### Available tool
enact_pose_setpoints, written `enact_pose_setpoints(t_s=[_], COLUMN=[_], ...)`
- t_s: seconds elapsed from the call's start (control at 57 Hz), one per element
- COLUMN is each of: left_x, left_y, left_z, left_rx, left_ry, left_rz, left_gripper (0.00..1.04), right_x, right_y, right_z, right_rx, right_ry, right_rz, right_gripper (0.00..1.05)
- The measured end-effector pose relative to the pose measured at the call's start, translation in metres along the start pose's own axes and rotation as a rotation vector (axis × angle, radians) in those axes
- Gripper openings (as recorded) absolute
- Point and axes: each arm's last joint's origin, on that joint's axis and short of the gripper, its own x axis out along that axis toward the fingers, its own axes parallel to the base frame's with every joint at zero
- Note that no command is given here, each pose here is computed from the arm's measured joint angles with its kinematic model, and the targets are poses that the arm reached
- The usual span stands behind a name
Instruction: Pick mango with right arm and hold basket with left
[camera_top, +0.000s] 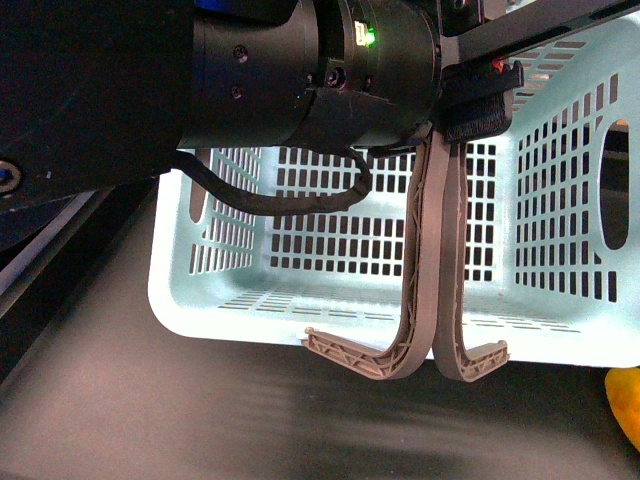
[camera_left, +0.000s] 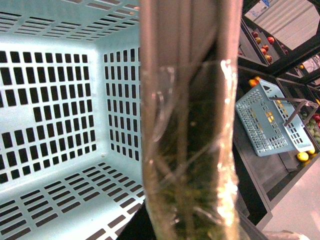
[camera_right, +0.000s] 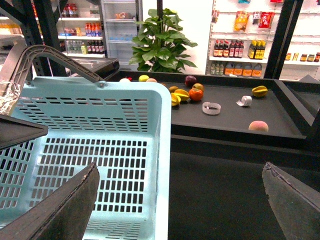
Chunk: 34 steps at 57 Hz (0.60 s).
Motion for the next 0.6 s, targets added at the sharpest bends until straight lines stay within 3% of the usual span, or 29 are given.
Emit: enact_pose_setpoints(t_s=[0.596], left_x=[-0.0004], left_y=[0.0005], left_z=[0.0007], left_rx=[0.0], left_ry=[-0.003], left_rz=[0.004], left_gripper=[0.06], right_x=[0.0], right_y=[0.0], right_z=[0.0], right_rx=[0.0], right_ry=[0.0], right_rz=[0.0], right_gripper=[0.97])
